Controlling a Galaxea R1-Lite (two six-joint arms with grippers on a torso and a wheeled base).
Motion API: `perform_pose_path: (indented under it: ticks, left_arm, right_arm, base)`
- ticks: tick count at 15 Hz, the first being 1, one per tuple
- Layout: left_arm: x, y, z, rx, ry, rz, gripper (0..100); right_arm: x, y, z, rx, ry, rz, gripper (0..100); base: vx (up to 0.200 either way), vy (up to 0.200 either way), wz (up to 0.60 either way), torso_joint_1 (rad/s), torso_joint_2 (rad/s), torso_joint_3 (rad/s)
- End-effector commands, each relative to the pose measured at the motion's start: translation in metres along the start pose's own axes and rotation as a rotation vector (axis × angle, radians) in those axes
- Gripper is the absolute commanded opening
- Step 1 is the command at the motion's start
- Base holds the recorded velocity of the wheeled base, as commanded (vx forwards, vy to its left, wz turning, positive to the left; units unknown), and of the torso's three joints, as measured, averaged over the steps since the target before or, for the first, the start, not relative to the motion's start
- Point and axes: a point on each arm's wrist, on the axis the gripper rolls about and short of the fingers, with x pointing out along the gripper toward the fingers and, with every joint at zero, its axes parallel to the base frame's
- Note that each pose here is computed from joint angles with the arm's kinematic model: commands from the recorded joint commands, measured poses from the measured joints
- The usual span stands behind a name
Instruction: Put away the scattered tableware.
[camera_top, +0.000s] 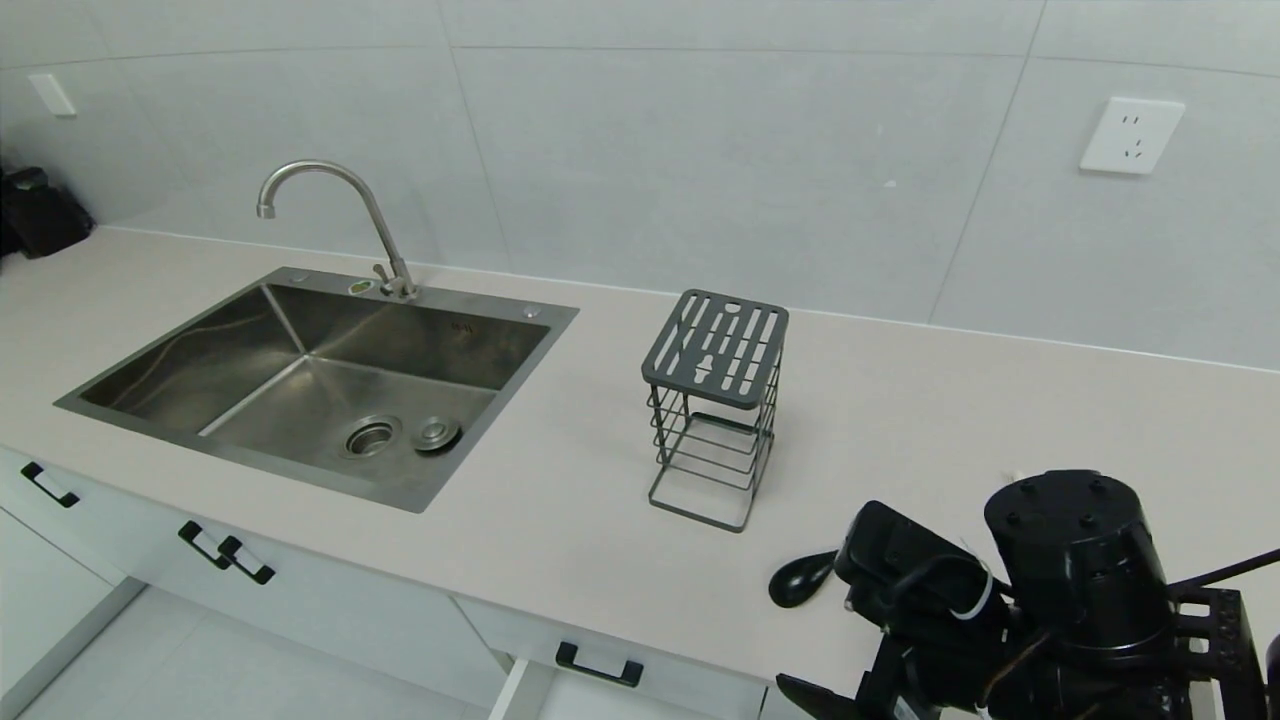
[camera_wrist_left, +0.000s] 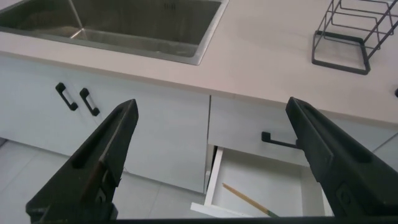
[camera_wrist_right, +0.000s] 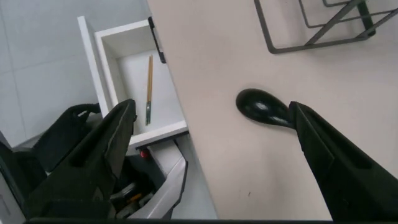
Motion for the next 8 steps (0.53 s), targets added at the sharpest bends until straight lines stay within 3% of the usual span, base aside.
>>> perform_pose_path:
  ticks: [1,8]
  left_arm:
    - [0.000,0.000,0.000,0.000,0.000,0.000,100]
    - [0.000,0.000,0.000,0.000,0.000,0.000,100]
  right_arm:
    - [0.007,-0.008,-0.009,0.020,0.037,-0.020,100]
    - [0.022,-0.057,-0.041,0.117,0.109,-0.081,100]
  base:
    - [0.000,0.000,0.00,0.000,0.00,0.000]
    - [0.000,0.000,0.00,0.000,0.00,0.000]
